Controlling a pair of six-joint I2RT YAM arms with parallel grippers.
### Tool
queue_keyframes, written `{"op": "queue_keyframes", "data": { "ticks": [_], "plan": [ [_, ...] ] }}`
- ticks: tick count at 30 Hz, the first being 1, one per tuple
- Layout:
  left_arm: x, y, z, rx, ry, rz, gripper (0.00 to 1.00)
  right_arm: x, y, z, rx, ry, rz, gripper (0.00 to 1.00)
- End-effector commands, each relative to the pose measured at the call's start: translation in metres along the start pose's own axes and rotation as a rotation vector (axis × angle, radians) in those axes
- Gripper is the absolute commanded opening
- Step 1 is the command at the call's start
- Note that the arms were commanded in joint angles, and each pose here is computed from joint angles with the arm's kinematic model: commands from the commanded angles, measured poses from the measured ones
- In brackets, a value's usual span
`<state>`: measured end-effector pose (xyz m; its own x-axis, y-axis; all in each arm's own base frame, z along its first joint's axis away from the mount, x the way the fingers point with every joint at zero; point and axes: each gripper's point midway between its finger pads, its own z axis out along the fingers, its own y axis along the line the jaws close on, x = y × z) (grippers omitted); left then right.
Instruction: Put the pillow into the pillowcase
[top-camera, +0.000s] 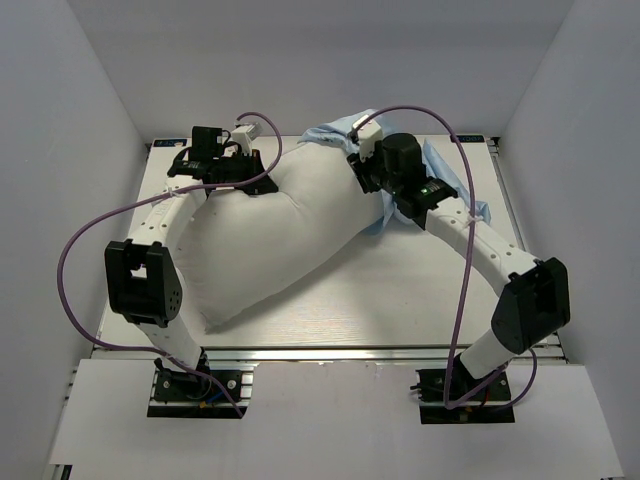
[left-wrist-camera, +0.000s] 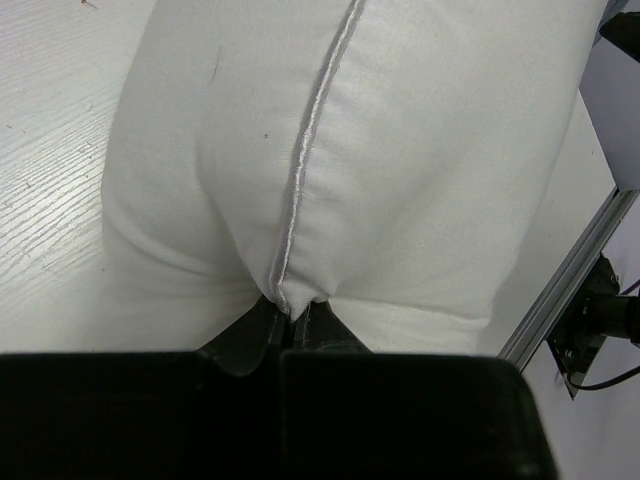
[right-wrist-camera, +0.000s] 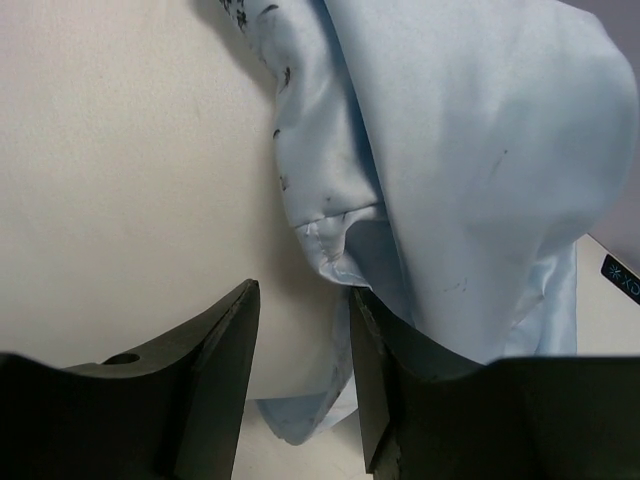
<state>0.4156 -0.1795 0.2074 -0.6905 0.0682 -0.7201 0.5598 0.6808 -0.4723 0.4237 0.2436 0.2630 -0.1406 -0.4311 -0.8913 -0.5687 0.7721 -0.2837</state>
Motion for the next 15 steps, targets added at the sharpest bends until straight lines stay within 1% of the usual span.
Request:
{"op": "queue_keyframes", "data": {
  "ticks": [1,2,3,6,8,11,14,15],
  "plan": [
    [0.034,-0.016,-0.003,0.031,0.108,-0.066,0.0,-0.031,-0.005,-0.009,-0.008,-0.056,0.038,0.47],
    [0.035,-0.015,-0.003,0.029,0.11,-0.067,0.0,-0.042,-0.001,-0.019,-0.055,-0.075,0.029,0.49],
    [0.034,-0.015,-0.004,0.028,0.107,-0.065,0.0,-0.05,0.022,-0.028,-0.208,-0.112,0.006,0.49],
    [0.035,-0.015,-0.002,0.03,0.107,-0.07,0.0,-0.055,0.04,-0.058,-0.372,-0.176,-0.035,0.48],
    [0.036,-0.015,-0.001,0.036,0.105,-0.072,0.0,-0.057,0.046,-0.07,-0.409,-0.203,-0.051,0.46],
    [0.036,-0.015,-0.001,0.038,0.101,-0.073,0.0,-0.054,0.037,-0.069,-0.345,-0.185,-0.014,0.45],
    [0.037,-0.015,0.0,0.038,0.103,-0.074,0.0,-0.042,0.011,-0.054,-0.185,-0.118,0.04,0.51],
    [0.036,-0.015,0.0,0.039,0.104,-0.075,0.0,-0.037,0.01,-0.051,-0.173,-0.102,0.051,0.52]
  ]
}}
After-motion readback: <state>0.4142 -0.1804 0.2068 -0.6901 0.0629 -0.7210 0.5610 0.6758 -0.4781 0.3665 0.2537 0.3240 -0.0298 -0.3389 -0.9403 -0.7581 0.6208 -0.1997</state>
